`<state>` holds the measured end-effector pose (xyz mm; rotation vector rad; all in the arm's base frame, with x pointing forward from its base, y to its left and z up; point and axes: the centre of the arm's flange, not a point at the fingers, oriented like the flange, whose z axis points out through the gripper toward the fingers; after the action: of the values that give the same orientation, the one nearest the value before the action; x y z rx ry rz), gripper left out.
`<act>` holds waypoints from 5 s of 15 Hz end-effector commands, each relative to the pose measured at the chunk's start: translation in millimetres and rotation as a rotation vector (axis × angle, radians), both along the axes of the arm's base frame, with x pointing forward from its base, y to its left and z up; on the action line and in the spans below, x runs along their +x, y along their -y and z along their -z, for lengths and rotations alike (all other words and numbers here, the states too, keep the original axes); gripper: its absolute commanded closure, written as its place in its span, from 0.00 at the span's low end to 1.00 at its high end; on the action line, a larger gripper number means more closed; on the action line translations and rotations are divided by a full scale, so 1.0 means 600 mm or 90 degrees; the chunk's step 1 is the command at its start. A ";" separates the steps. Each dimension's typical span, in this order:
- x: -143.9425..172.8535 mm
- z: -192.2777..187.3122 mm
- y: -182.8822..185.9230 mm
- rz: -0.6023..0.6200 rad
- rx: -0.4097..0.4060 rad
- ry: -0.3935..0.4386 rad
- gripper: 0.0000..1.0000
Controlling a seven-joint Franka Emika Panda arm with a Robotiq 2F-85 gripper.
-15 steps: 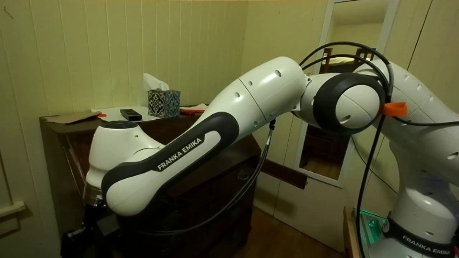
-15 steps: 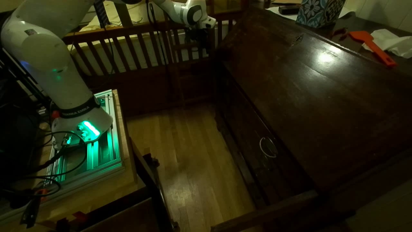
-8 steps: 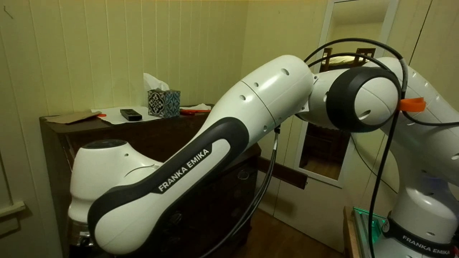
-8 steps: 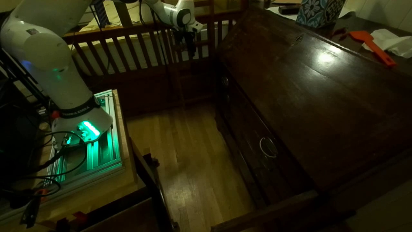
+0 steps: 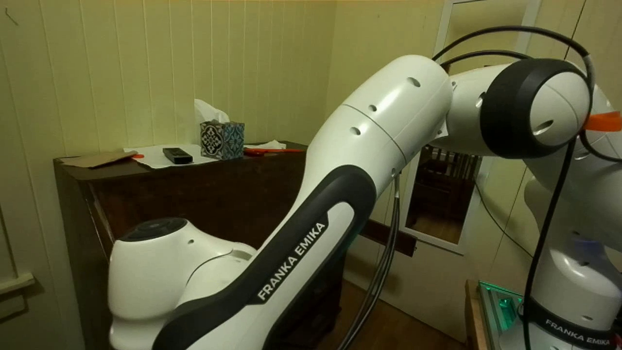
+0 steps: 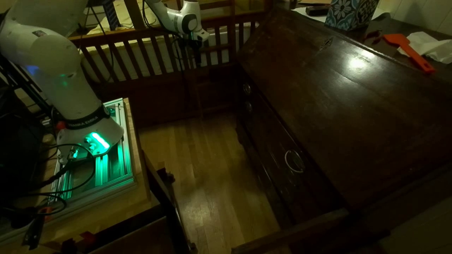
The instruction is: Push the drawer closed
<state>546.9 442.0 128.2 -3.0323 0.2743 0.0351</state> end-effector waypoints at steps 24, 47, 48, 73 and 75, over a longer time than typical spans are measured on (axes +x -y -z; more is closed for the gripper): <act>-0.005 0.030 0.136 -0.039 -0.077 0.058 1.00; 0.053 0.041 0.178 -0.020 -0.041 0.175 1.00; 0.061 0.041 0.180 -0.021 -0.039 0.182 1.00; 0.297 0.086 0.249 -0.015 -0.005 0.318 1.00; 0.299 0.089 0.248 -0.017 -0.006 0.312 1.00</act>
<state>681.7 306.7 90.3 -2.9537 0.1826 -0.6004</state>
